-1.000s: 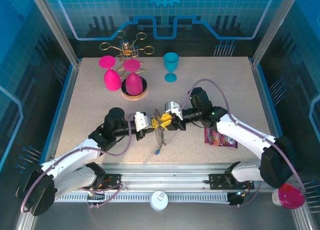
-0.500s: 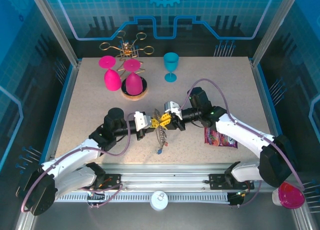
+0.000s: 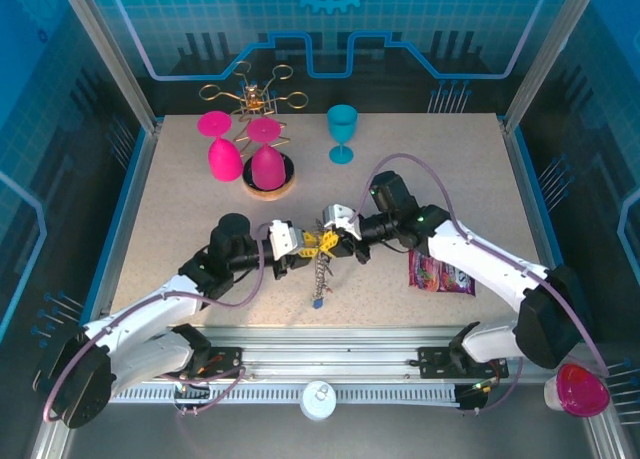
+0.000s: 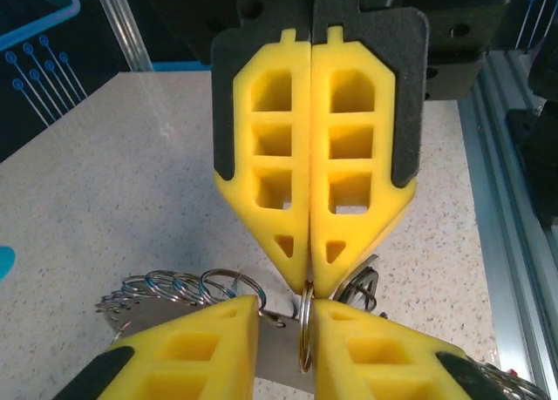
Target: Put the keys on the keyring
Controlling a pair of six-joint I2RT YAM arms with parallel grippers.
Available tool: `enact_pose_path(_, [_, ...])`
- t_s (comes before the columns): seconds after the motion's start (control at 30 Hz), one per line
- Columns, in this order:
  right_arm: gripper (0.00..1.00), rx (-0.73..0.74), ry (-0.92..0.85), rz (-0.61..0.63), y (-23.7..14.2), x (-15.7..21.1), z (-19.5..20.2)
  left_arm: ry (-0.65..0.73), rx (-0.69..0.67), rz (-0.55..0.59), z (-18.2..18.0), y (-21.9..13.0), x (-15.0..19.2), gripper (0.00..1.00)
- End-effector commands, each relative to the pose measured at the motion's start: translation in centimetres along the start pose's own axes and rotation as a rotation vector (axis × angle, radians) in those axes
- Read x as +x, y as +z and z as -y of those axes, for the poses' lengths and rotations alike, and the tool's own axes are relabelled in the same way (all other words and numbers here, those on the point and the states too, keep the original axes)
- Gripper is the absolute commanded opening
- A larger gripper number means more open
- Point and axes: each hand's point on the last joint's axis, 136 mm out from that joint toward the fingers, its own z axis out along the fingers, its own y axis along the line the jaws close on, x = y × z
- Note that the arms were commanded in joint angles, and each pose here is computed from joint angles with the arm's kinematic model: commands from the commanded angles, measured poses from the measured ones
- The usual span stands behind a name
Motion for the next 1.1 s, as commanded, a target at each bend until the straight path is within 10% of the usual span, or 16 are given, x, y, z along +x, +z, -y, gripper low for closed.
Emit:
enact_pose_path(0.0, [0.00,-0.054,-0.057,-0.085,0.7,-0.2,-1.5,0.043,-0.001,-0.054,-0.3,0.1,-0.4,0.15])
enact_pose_path(0.37, [0.01,-0.018,-0.081,-0.036,0.2,-2.7,-1.2,0.077,0.038,-0.099,0.5,0.1,0.1,0.00])
enact_pose_path(0.43, [0.33,0.031,-0.032,0.013,-0.9,-2.5,-0.4,0.089,0.010,-0.062,0.3,-0.2,-0.3,0.00])
enact_pose_path(0.5, [0.39,0.093,-0.010,0.019,-1.5,-1.6,0.1,0.088,-0.019,-0.026,0.0,-0.4,-0.8,0.00])
enact_pose_path(1.07, [0.41,0.215,0.098,0.026,0.3,1.9,1.6,0.051,-0.067,0.092,-0.5,-0.7,-2.4,0.00])
